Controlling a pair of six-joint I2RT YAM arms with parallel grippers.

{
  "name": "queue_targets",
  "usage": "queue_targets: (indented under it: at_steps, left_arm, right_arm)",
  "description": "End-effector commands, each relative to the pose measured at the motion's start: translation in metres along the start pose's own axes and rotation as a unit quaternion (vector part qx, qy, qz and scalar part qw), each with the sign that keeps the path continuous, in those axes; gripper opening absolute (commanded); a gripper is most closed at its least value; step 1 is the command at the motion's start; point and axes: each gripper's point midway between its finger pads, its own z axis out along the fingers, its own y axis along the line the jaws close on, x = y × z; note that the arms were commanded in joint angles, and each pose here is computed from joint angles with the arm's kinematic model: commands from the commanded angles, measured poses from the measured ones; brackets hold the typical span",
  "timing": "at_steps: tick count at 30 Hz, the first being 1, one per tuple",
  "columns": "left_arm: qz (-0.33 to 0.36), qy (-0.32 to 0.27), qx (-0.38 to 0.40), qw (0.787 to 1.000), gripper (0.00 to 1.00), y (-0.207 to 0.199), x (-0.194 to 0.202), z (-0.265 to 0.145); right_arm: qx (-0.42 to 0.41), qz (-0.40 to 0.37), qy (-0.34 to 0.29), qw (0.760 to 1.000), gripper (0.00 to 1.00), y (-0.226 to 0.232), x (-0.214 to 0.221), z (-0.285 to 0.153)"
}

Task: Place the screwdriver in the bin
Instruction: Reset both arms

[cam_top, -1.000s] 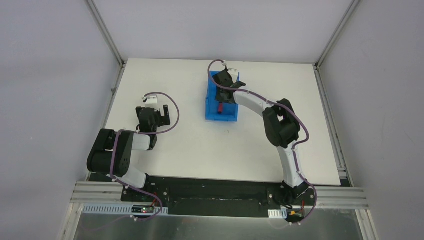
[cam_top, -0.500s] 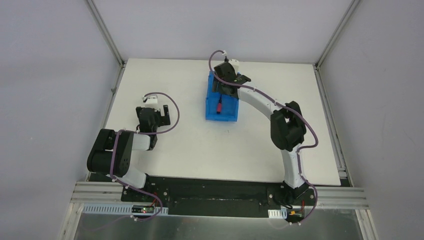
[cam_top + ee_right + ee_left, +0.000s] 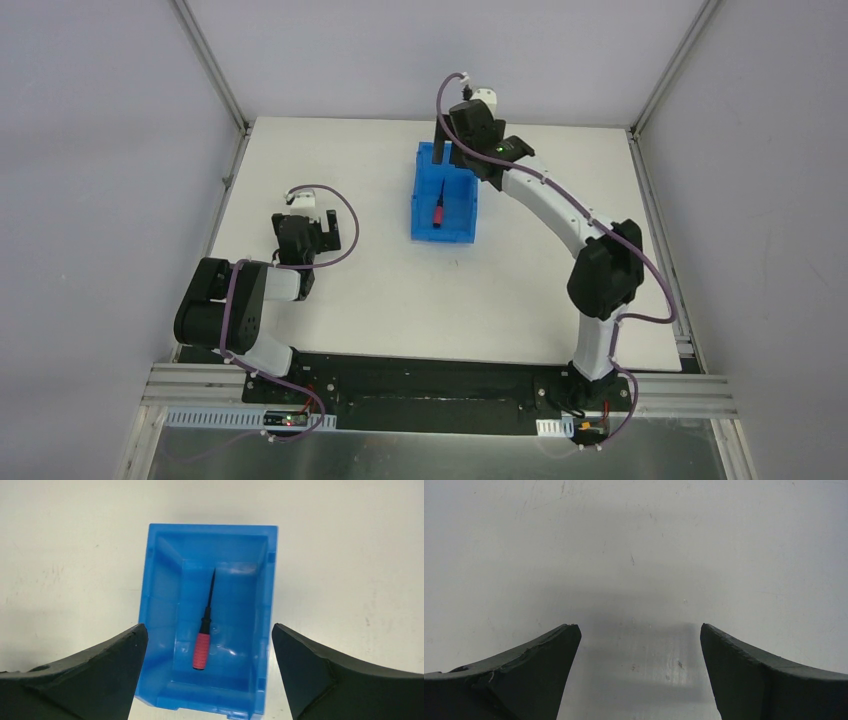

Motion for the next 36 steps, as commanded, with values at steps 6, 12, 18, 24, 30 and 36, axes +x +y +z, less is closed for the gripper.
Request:
queue_targets:
  at_steps: [6, 12, 18, 24, 30, 36]
  left_arm:
    - [-0.009, -0.023, -0.001, 1.0, 0.99, 0.003, -0.014, 0.0]
    - [-0.008, -0.023, -0.001, 1.0, 0.99, 0.003, -0.013, 0.0]
    - [-0.009, -0.022, -0.001, 1.0, 0.99, 0.003, -0.013, 0.0]
    - [-0.008, -0.022, -0.001, 1.0, 0.99, 0.003, -0.013, 0.0]
    - [-0.009, -0.023, -0.001, 1.0, 0.99, 0.003, -0.014, 0.0]
    - [-0.008, -0.022, -0.001, 1.0, 0.99, 0.003, -0.013, 0.0]
  right_arm:
    - [0.055, -0.011, -0.024, 0.998, 0.98, -0.09, -0.038, -0.042]
    - [0.088, 0.017, -0.016, 0.996, 0.98, -0.155, -0.037, -0.05]
    - [0.115, 0.035, -0.01, 0.993, 0.98, -0.205, -0.032, -0.056]
    - [0.131, 0.056, 0.004, 0.99, 0.98, -0.247, -0.023, -0.056]
    - [0.138, 0.073, 0.004, 0.988, 0.98, -0.276, -0.019, -0.056]
    - [0.132, 0.073, 0.011, 0.989, 0.98, -0.29, -0.013, -0.054]
